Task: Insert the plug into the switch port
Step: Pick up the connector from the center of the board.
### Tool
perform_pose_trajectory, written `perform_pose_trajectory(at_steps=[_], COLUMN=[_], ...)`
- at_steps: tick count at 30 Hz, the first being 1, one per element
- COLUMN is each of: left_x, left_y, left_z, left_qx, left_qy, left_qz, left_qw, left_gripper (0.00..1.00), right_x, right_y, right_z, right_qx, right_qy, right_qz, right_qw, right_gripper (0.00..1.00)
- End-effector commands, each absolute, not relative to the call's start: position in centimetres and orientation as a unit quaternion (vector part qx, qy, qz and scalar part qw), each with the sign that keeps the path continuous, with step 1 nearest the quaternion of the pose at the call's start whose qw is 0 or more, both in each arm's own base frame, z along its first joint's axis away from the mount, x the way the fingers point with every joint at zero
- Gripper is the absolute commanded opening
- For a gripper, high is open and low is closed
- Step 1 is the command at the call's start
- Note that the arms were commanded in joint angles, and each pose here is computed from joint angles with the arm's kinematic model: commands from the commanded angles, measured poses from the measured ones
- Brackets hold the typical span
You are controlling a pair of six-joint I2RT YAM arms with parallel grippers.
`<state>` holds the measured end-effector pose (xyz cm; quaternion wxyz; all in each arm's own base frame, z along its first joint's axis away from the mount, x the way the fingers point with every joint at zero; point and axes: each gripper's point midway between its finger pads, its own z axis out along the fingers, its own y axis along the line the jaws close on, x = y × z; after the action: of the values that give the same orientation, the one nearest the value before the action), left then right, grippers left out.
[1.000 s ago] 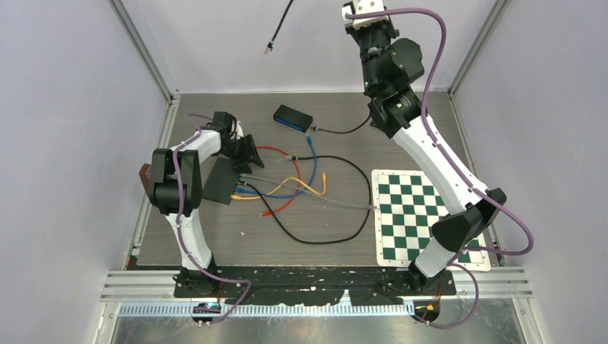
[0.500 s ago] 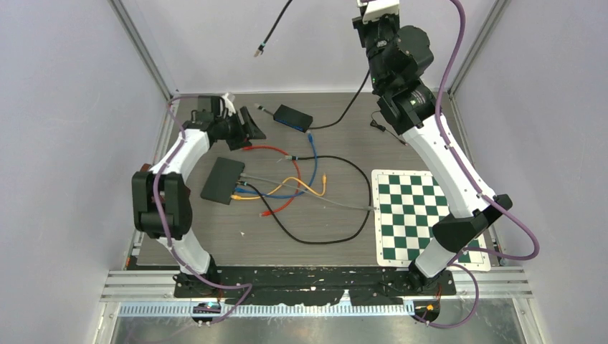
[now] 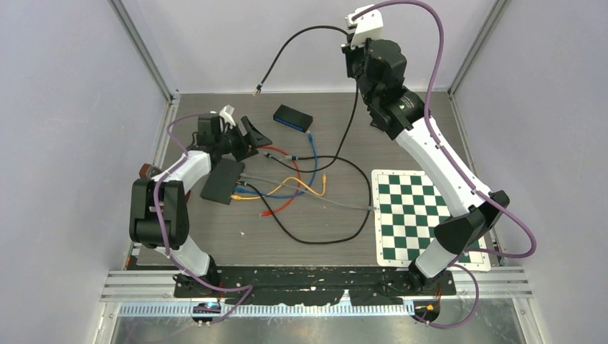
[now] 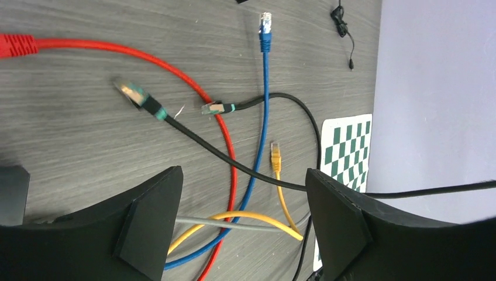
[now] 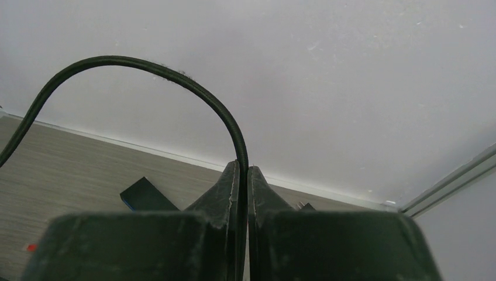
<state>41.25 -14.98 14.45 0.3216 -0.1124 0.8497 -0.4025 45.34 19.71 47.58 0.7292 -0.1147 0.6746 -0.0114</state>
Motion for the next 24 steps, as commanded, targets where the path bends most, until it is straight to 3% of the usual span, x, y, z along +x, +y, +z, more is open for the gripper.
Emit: perform_pose_trajectory(at_steps=[1,13,24], left_x=[42.6,44.1,46.9], left_y=[-14.4,-13.8,-15.6], left_z=[16.0,12.9,12.2], left_qx=[-0.109,-0.159,-0.206], left_qy=[0.836,0.843,0.809], left_qz=[-0.399,-0.382,-0.446], left_qw=[0.362,0.343,0.324], left_gripper=[0.81,0.80,0.78], right_x=[43.0,41.4,41.2], right_y=[18.1,16.8,16.3], right_z=[52.2,54.1,53.3], right_qx=[-0.063,-0.034,-0.014], right_qy=[0.639,0.624,0.618], right_qz=[0.035,0.085,0.146], right_qw=[0.766,0.776,0.773], right_gripper=[0.05,0.05,0.05])
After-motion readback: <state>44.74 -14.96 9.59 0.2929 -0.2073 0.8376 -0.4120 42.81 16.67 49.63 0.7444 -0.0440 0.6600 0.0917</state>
